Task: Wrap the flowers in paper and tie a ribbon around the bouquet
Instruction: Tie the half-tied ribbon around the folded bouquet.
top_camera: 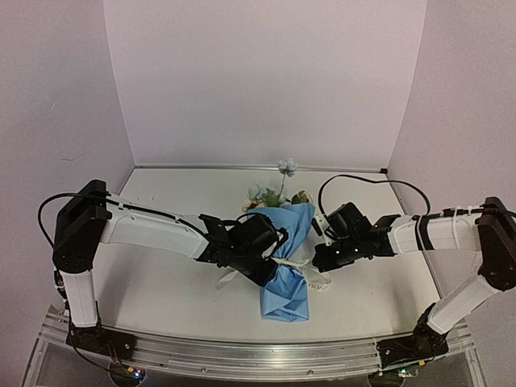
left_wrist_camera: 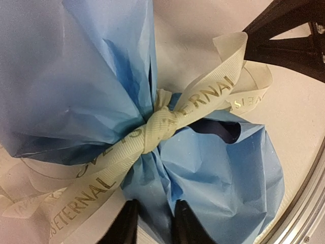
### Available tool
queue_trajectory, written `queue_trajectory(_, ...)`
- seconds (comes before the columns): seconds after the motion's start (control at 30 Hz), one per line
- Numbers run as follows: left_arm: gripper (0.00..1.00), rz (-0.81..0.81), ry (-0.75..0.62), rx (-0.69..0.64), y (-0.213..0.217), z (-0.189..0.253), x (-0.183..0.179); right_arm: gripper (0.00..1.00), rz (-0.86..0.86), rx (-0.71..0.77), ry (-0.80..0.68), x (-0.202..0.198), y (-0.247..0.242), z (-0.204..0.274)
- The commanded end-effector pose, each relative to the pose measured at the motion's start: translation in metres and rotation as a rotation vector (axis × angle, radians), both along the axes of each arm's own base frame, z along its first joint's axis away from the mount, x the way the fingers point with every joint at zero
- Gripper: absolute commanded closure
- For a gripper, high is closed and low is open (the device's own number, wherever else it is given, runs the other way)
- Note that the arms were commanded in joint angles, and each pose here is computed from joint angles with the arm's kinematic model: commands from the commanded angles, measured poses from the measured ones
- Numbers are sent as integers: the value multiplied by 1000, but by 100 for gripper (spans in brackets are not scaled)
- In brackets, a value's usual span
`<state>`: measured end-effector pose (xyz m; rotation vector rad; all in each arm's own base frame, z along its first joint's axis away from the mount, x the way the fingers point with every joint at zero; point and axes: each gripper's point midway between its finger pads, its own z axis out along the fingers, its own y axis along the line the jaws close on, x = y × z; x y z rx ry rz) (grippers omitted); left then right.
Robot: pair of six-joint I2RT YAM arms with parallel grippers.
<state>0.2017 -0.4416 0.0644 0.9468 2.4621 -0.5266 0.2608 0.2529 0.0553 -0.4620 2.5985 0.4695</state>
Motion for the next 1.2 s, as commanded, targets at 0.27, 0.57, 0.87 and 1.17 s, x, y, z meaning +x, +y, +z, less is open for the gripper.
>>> queue_trajectory(0.27,100,17,-15,-8,4,6,2,100,8,-8,-50,6,-9,22)
queue_trajectory(0.57,100,28,3,-10,12,3,-3,100,-35,-30,-34,7,-33,13)
queue_trajectory(0.87,100,31,1,0,19,3,-5,100,-96,-51,-14,10,-55,3)
queue_trajectory(1.17,100,33,5,7,23,3,-6,100,-154,-70,4,14,-72,-5)
